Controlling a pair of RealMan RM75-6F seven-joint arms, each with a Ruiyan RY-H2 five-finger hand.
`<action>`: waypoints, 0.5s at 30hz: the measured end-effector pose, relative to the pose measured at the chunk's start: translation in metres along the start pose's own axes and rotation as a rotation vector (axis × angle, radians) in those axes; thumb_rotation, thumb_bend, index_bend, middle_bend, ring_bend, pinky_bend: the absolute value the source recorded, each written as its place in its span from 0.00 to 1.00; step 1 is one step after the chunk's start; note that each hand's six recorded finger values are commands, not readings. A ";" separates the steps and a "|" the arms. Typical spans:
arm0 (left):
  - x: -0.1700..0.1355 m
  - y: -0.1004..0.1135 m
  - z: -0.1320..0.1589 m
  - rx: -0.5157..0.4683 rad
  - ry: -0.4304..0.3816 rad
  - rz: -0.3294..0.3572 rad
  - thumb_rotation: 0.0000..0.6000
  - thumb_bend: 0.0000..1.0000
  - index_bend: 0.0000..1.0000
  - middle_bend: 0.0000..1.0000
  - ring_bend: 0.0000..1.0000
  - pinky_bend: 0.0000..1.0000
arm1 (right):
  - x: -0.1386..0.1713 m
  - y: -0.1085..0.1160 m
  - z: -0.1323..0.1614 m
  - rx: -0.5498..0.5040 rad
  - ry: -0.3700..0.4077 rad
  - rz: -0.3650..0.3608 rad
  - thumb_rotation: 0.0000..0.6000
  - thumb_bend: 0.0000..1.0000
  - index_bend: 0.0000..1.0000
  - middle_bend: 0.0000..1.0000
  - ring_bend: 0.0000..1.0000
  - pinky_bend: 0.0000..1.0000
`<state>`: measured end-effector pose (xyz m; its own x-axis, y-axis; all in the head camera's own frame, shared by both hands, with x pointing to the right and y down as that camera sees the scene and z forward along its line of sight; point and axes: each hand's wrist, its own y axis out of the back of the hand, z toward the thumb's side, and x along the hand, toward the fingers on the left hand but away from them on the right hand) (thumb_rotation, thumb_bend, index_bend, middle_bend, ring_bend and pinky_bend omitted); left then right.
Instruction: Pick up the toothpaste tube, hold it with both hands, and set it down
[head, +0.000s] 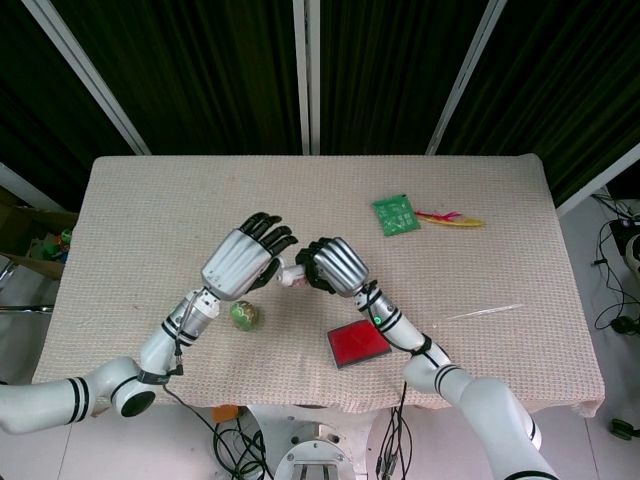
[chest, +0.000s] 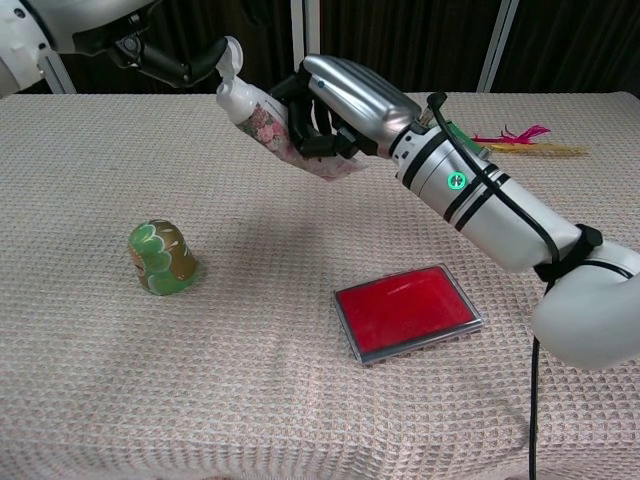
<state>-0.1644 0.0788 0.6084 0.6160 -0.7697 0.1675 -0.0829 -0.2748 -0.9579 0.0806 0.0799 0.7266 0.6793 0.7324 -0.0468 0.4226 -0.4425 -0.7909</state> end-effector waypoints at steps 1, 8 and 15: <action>0.000 0.000 0.000 -0.003 0.000 0.000 0.90 0.57 0.28 0.27 0.18 0.23 | 0.000 0.000 -0.001 0.002 -0.001 0.000 1.00 0.67 0.87 0.70 0.60 0.68; -0.010 0.012 -0.007 -0.014 0.020 0.034 0.82 0.56 0.26 0.27 0.18 0.22 | 0.003 0.008 -0.015 0.061 -0.022 0.014 1.00 0.66 0.87 0.70 0.61 0.69; -0.038 0.024 -0.039 -0.021 0.128 0.056 0.80 0.55 0.26 0.26 0.18 0.22 | 0.003 0.014 -0.039 0.248 -0.061 0.096 1.00 0.57 0.81 0.66 0.58 0.64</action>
<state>-0.2199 0.0789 0.5880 0.5052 -0.8510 0.1432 -0.1316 -0.2399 -0.9618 0.1117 0.0559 0.7392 0.6685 0.7264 -0.1596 0.1929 -0.3766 -0.9061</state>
